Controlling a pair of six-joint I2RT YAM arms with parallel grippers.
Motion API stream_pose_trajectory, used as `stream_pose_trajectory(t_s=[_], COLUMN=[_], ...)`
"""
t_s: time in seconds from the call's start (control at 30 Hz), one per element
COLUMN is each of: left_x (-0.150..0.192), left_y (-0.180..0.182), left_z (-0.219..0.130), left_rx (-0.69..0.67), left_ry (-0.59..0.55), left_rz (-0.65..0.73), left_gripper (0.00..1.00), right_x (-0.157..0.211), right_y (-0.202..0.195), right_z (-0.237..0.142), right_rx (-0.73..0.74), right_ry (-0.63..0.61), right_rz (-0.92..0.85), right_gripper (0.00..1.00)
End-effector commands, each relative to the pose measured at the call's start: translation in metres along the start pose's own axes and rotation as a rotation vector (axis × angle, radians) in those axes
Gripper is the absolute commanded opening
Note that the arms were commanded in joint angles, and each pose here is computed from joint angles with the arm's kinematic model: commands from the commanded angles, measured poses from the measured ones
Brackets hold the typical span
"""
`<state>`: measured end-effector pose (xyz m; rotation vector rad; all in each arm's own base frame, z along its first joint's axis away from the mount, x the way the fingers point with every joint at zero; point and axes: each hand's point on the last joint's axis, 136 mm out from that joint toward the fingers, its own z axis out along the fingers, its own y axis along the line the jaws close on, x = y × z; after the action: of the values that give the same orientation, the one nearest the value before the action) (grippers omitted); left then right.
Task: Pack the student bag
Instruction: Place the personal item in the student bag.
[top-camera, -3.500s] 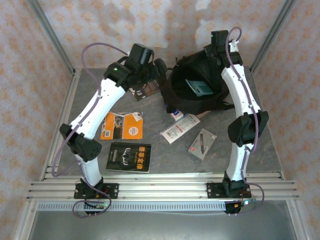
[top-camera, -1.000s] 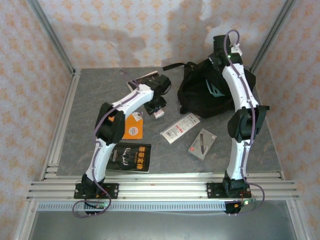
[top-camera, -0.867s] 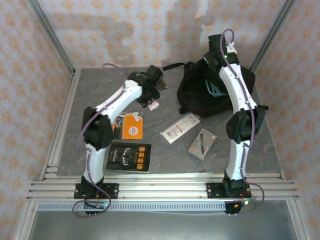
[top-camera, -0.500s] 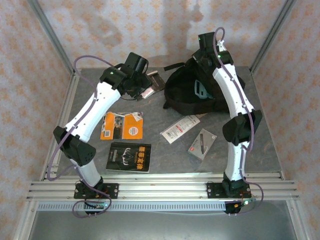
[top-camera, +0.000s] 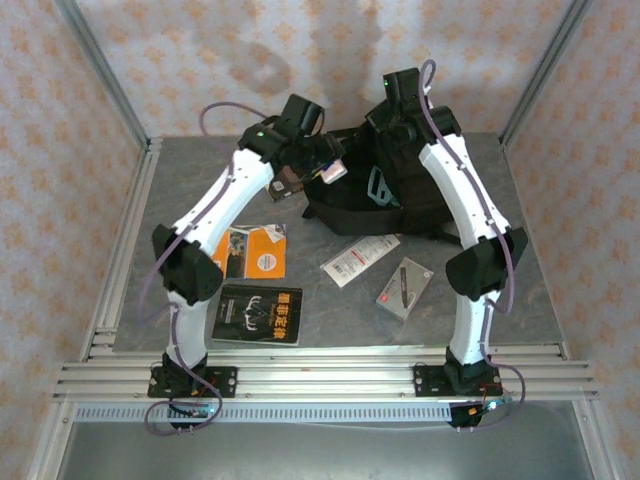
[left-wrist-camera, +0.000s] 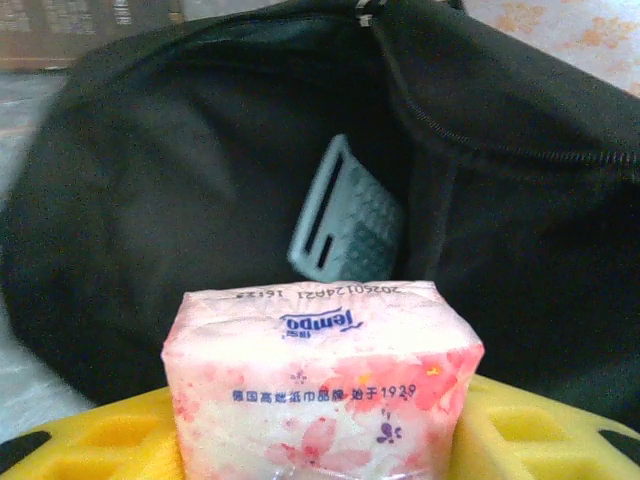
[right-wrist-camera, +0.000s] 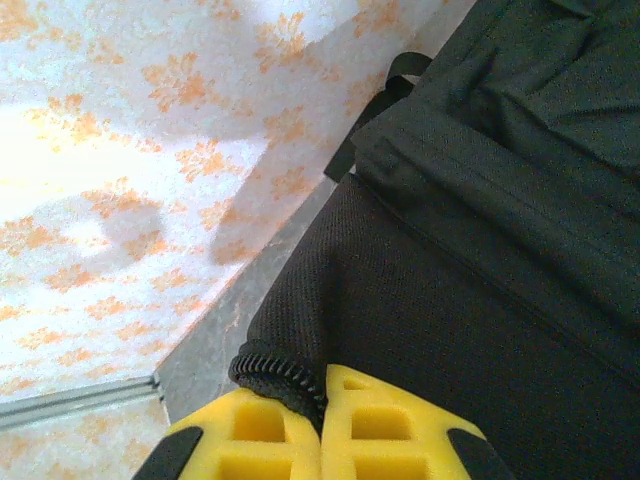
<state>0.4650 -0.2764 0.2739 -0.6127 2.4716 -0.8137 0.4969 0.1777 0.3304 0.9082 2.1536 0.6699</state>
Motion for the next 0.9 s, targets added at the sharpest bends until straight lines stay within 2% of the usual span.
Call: stream_pose_trajectory(t_s=[0.0, 0.2, 0.33, 0.47, 0.53, 0.67, 0.87], left_x=[0.0, 0.013, 0.025, 0.042, 0.052, 0.061, 0.048], left_y=[-0.026, -0.021, -0.026, -0.045, -0.057, -0.073, -0.081], left_z=[0.017, 0.07, 0.093, 0.111, 0.115, 0.117, 0.094], left_rx=[0.041, 0.026, 0.04, 0.126, 0.17, 0.222, 0.244], left_ry=[-0.001, 0.033, 0.058, 0.104, 0.123, 0.135, 0.099], left_rz=[0.091, 0.13, 0.132, 0.111, 0.106, 0.102, 0.149], left_gripper=[0.56, 0.58, 0.59, 0.61, 0.66, 0.87, 0.89], right_x=[-0.013, -0.012, -0.015, -0.018, -0.021, -0.032, -0.049], right_y=[0.043, 0.055, 0.063, 0.071, 0.073, 0.077, 0.072], right_z=[-0.047, -0.051, -0.05, -0.048, -0.046, -0.046, -0.051], right_rx=[-0.198, -0.283, -0.321, -0.351, -0.364, -0.389, -0.373], right_ry=[-0.039, -0.03, -0.032, -0.039, -0.048, -0.073, -0.119], right_rz=[0.047, 0.102, 0.132, 0.161, 0.176, 0.206, 0.179], right_gripper=[0.0, 0.0, 0.0, 0.0, 0.0, 0.0, 0.0])
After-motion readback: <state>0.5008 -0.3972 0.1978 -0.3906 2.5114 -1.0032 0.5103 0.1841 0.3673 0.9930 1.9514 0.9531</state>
